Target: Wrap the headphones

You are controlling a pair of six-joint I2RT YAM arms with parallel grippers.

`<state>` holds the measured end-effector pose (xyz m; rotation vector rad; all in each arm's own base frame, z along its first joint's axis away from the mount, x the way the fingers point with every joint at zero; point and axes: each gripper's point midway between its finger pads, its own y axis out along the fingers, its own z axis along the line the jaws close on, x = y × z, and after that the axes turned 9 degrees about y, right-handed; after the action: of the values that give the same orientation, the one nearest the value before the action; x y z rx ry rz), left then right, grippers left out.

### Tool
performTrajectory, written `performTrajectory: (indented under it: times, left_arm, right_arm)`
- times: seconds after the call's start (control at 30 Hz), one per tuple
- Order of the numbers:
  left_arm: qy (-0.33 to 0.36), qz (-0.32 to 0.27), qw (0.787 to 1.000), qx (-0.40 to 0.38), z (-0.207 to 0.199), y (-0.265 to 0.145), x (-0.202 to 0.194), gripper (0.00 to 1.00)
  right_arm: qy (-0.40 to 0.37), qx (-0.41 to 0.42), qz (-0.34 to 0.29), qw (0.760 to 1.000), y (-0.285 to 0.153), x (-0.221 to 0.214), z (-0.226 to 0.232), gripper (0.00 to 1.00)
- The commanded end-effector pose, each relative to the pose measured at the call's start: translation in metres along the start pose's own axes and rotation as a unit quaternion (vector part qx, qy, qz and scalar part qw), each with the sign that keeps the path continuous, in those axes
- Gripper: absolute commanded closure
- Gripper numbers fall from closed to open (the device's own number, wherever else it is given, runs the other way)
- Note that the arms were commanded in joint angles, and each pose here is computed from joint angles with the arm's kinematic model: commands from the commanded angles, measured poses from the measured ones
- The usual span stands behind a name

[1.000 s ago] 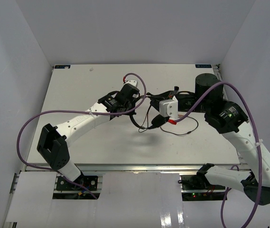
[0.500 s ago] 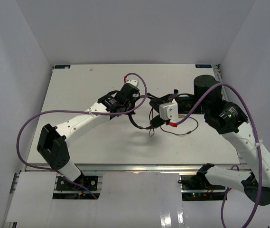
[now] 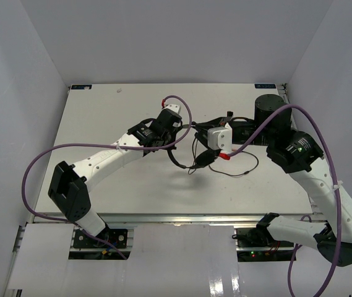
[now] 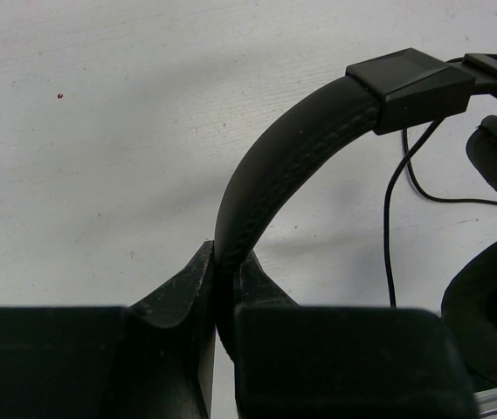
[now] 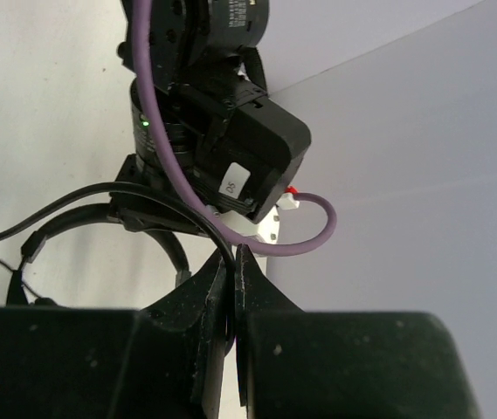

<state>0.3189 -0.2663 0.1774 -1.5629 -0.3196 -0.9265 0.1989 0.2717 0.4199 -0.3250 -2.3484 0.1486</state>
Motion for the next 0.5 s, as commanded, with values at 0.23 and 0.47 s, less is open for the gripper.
performTrajectory:
  times: [0.23, 0.47]
  left_arm:
    - [-0.019, -0.02, 0.999, -0.025, -0.008, -0.004, 0.0, 1.0]
    - [-0.026, -0.021, 0.999, -0.036, -0.011, -0.005, -0.004, 1.0]
  right_arm:
    - [-0.034, -0.11, -0.006, 0.993, -0.013, 0.025, -0.064, 0.92]
    - [-0.028, -0.118, -0.002, 0.993, -0.01, 0.022, -0.07, 0.92]
